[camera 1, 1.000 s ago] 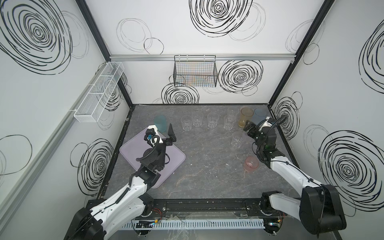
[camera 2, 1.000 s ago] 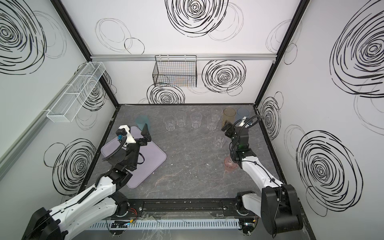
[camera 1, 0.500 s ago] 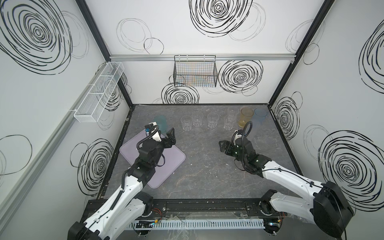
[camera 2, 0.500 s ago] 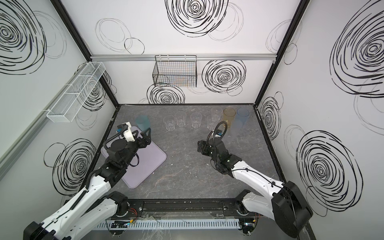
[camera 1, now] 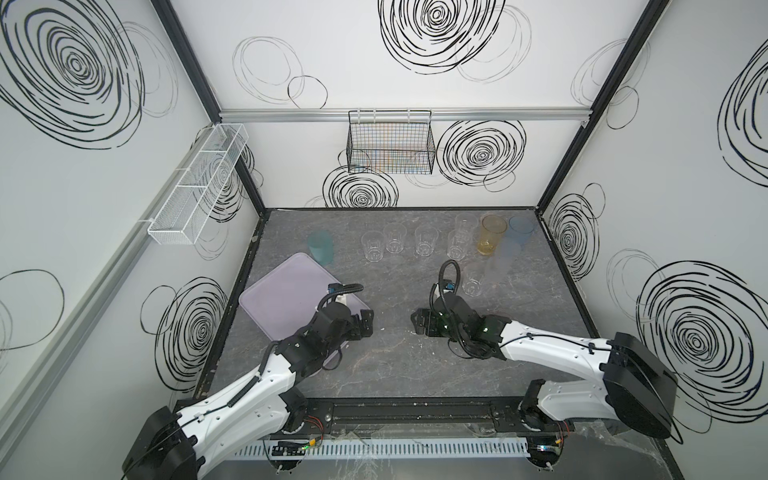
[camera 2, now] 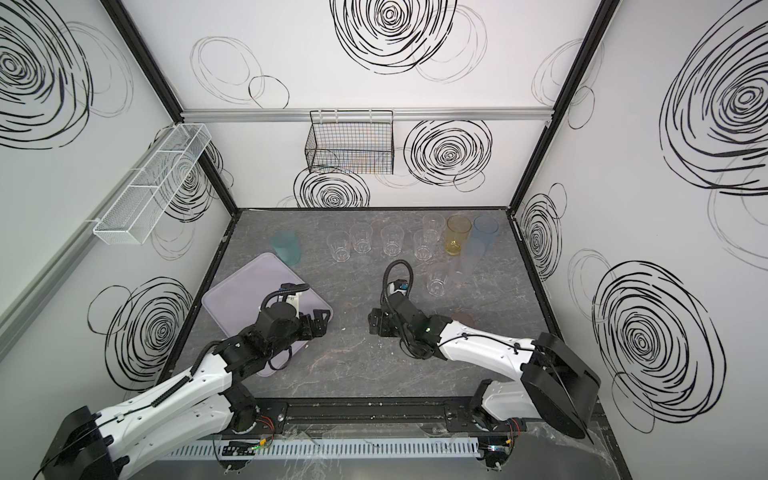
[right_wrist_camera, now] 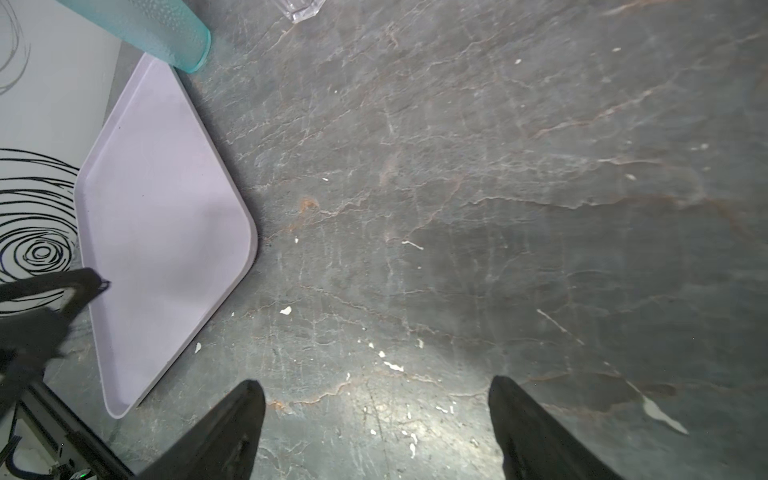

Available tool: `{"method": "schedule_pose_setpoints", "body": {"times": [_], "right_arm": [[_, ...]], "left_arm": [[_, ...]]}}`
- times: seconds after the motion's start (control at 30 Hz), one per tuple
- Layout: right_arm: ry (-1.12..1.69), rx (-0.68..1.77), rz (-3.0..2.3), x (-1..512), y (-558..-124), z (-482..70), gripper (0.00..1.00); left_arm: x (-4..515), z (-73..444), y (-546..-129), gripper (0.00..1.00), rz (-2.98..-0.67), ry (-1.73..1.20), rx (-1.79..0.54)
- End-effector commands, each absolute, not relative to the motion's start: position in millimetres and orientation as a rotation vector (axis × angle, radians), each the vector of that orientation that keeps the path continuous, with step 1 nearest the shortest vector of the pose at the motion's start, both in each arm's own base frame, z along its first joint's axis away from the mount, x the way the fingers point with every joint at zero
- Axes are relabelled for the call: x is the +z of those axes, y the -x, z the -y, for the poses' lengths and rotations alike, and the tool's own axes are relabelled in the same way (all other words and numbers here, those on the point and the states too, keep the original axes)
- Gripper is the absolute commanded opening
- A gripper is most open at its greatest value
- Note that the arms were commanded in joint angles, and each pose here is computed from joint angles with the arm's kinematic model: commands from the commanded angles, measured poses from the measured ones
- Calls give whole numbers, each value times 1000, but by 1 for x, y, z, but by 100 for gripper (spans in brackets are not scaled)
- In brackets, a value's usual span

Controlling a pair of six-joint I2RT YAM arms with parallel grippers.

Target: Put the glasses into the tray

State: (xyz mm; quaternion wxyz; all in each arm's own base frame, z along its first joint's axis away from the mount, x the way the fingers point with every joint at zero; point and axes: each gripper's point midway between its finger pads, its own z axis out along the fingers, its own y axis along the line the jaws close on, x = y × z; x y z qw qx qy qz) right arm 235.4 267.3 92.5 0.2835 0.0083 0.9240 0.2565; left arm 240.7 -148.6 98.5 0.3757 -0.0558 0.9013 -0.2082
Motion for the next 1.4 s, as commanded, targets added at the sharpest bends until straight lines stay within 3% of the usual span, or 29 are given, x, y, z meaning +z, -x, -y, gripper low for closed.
{"method": "schedule_pose_setpoints", "body": {"times": [0.0, 0.43, 0.77, 1.1, 1.23, 1.37], "right_arm": [[-22, 731, -2447, 104, -241, -283, 89], [47, 741, -2475, 89, -234, -290, 90], [-91, 745, -2428, 97, -247, -245, 90], [-167, 713, -2342, 107, -250, -204, 90], [-179, 711, -2323, 111, -250, -201, 89], [-183, 710, -2358, 104, -253, -209, 89]], "left_arm": [[84, 163, -235, 98, -2344, 135, -645], [51, 192, -248, 94, -2472, -28, -591], [48, 275, -267, 93, -2472, -43, -874], [88, 354, -313, 89, -2369, -60, -1146], [105, 352, -320, 90, -2348, -127, -1072], [119, 313, -323, 91, -2330, -143, -908]]}}
